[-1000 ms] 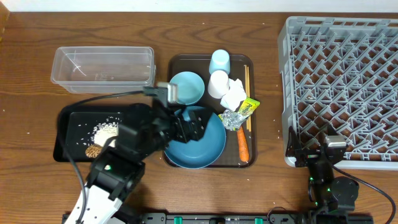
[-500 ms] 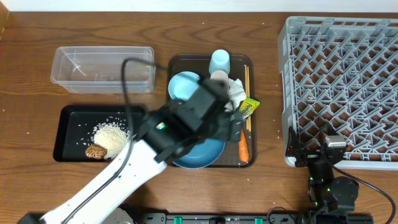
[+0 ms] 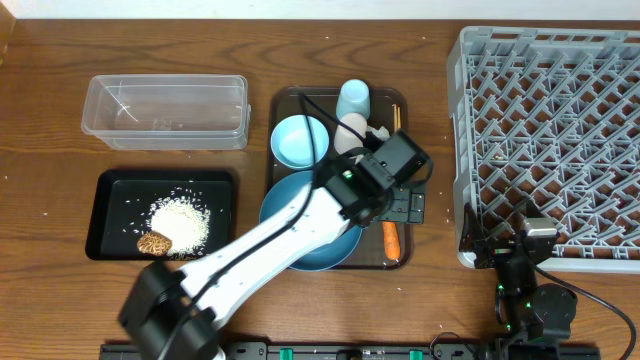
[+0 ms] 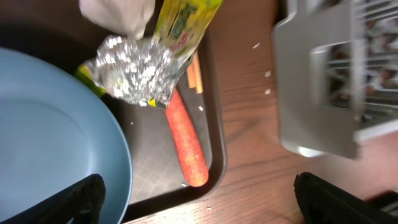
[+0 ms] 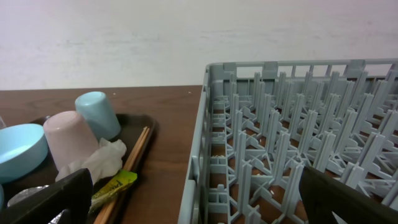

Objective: Sort waste into correct bins and load items into the dishwasher rack
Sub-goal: 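Reach the left gripper over the orange carrot beside the foil, then lower the left gripper and close it around the carrot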

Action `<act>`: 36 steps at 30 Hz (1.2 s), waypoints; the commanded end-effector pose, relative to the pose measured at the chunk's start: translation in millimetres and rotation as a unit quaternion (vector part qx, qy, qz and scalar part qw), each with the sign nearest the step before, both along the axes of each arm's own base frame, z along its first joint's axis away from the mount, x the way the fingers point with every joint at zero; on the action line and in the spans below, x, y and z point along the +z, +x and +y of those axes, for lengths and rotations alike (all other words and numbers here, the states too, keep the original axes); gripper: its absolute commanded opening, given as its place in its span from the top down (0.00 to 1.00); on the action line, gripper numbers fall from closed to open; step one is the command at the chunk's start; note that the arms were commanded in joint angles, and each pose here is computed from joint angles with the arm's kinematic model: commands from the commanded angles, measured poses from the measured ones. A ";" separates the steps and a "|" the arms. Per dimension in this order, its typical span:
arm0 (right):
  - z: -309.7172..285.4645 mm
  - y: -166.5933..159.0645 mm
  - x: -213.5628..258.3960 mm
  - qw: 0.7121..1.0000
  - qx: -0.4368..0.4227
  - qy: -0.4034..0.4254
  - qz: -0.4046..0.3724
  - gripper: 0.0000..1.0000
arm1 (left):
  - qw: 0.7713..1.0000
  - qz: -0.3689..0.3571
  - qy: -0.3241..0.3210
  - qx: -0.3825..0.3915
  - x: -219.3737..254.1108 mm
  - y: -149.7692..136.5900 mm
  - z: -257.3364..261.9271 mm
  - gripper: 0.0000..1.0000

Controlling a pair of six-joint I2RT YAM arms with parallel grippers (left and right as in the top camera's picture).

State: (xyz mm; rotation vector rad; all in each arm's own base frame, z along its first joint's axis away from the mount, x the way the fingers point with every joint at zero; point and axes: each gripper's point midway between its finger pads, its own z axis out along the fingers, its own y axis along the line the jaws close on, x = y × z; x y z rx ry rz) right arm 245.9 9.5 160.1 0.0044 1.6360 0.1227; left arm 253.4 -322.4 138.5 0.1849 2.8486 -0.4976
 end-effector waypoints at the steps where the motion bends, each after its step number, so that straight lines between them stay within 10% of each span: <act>1: -4.9 0.0 -0.7 1.000 -0.010 -0.001 0.000 0.01 | 0.998 0.049 0.007 0.027 -25.9 -6.5 -7.5 0.02; 36: -4.9 0.0 -0.7 1.000 -0.010 -0.001 0.000 0.01 | 0.992 0.085 0.048 0.079 -90.1 -21.9 -30.4 0.02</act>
